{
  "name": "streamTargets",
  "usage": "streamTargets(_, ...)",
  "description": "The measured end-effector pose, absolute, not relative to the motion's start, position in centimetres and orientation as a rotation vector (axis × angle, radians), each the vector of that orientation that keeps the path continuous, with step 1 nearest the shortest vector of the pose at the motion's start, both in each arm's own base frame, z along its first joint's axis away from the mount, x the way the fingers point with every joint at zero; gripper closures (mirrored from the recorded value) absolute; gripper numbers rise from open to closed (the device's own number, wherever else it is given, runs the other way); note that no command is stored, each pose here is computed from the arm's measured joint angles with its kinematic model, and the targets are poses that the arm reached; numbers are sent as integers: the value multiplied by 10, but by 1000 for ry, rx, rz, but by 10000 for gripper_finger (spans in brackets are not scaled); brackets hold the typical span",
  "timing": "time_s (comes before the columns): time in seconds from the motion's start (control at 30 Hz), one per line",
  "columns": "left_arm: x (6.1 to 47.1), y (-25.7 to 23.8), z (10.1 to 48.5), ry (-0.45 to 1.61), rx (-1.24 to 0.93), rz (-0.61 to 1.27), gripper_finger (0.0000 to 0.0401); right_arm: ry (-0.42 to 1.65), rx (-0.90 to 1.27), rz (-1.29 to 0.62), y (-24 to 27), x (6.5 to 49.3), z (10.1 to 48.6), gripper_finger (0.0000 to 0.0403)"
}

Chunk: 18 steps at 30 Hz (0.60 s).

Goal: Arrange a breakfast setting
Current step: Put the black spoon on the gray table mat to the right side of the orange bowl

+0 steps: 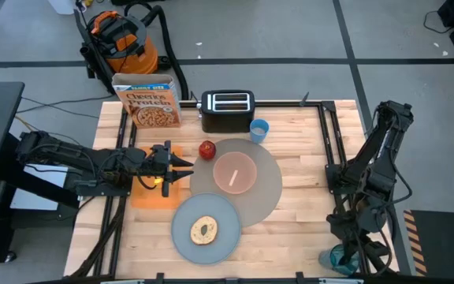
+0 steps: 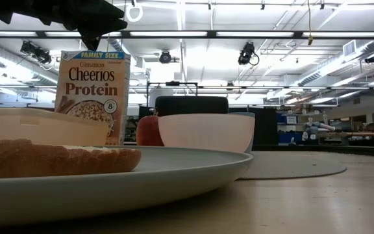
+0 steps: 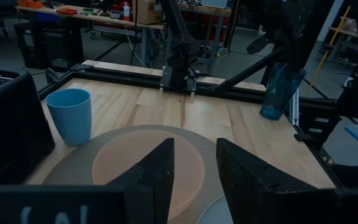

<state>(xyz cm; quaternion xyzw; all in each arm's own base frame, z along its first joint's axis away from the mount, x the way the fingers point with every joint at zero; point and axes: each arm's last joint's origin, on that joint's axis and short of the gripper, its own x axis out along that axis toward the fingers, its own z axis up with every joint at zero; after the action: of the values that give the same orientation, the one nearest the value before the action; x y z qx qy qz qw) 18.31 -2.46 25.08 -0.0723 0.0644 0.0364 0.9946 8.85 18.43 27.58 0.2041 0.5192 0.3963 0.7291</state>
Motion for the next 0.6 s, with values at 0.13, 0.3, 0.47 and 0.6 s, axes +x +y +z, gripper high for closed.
streamTargets(0.13, 183, -25, 251, 129, -145, 73, 273, 1144, 467, 882, 186, 86, 277, 389)
streamTargets(0.3, 183, -25, 251, 129, -144, 73, 273, 1145, 492, 918, 189, 84, 280, 390)
streamTargets(0.47, 183, -25, 251, 129, -144, 72, 273, 1160, 522, 932, 190, 84, 282, 390)
streamTargets(0.6, 183, -25, 251, 130, -143, 72, 273, 1156, 536, 939, 189, 83, 286, 391)
